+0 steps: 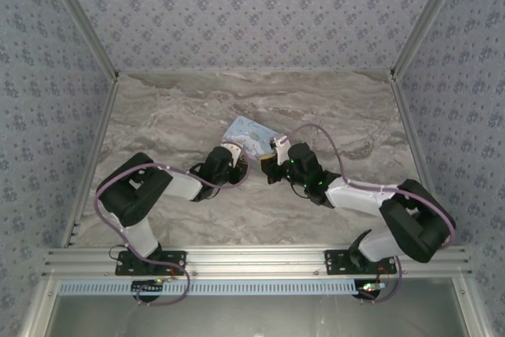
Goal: Unlock the padlock with the key
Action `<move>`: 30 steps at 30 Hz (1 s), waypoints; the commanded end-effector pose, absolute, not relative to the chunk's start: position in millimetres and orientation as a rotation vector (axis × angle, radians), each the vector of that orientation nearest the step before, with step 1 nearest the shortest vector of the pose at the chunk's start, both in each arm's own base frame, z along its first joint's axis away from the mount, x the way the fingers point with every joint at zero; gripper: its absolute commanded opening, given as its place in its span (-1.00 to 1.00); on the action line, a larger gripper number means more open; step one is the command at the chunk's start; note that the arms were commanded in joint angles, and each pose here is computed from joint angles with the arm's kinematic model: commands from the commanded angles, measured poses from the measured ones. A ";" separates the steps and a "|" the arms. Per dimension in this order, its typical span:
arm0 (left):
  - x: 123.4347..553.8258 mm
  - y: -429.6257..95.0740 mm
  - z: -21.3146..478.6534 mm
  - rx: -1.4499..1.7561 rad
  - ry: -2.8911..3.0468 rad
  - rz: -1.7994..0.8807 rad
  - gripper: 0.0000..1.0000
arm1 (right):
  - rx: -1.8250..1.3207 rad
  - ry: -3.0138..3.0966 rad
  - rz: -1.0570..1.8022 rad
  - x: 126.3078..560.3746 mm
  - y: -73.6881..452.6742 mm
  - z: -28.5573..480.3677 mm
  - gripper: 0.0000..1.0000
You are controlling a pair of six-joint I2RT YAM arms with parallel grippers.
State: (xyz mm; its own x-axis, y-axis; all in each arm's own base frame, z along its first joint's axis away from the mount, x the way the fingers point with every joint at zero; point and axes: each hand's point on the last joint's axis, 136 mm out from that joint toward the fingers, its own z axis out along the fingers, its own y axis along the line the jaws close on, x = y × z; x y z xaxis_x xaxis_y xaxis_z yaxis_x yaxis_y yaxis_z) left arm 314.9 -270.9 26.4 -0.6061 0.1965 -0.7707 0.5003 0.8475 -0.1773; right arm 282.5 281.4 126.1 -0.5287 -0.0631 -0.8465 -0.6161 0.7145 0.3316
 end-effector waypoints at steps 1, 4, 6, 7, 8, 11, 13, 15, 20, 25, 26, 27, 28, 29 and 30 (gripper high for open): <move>295.8 -274.0 18.8 0.531 2.335 -0.539 -0.47 | -0.523 1.985 0.744 278.4 267.4 129.2 -1.00; 294.0 -279.0 29.8 0.512 2.356 -0.584 -0.51 | -0.530 1.992 0.731 267.3 254.3 120.4 -1.00; 293.6 -282.2 36.6 0.483 2.375 -0.617 -0.54 | -0.533 1.992 0.722 260.4 246.0 115.6 -1.00; 292.8 -282.9 38.4 0.466 2.394 -0.632 -0.57 | -0.539 1.994 0.715 256.4 242.3 112.5 -1.00; 292.2 -284.3 41.2 0.457 2.407 -0.648 -0.59 | -0.546 1.991 0.711 252.9 239.2 110.6 -1.00; 290.7 -287.5 48.3 0.413 2.425 -0.696 -0.63 | -0.578 1.985 0.706 243.0 233.9 104.8 -1.00; 291.0 -289.5 53.1 0.376 2.429 -0.734 -0.63 | -0.599 1.983 0.700 237.6 230.7 100.5 -1.00; 290.9 -291.7 57.6 0.345 2.434 -0.764 -0.64 | -0.620 1.978 0.699 232.5 229.4 97.2 -1.00; 292.6 -296.4 67.9 0.237 2.435 -0.842 -0.65 | -0.685 1.948 0.710 222.7 232.6 94.0 -1.00; 292.4 -303.7 80.7 0.154 2.425 -0.940 -0.65 | -0.720 1.909 0.736 216.3 237.9 93.6 -1.00; 292.8 -305.3 84.0 0.140 2.420 -0.962 -0.65 | -0.725 1.903 0.741 215.5 239.1 93.7 -1.00; 292.3 -307.2 87.4 0.130 2.416 -0.983 -0.65 | -0.730 1.897 0.747 215.0 241.0 94.4 -1.00; 292.2 -308.5 90.3 0.121 2.412 -0.999 -0.65 | -0.737 1.889 0.752 214.7 243.1 95.4 -1.00; 291.7 -309.4 92.4 0.106 2.413 -1.016 -0.65 | -0.745 1.885 0.756 214.3 245.2 95.3 -1.00; 291.7 -311.0 95.7 0.096 2.408 -1.034 -0.65 | -0.752 1.880 0.762 214.1 247.9 95.8 -1.00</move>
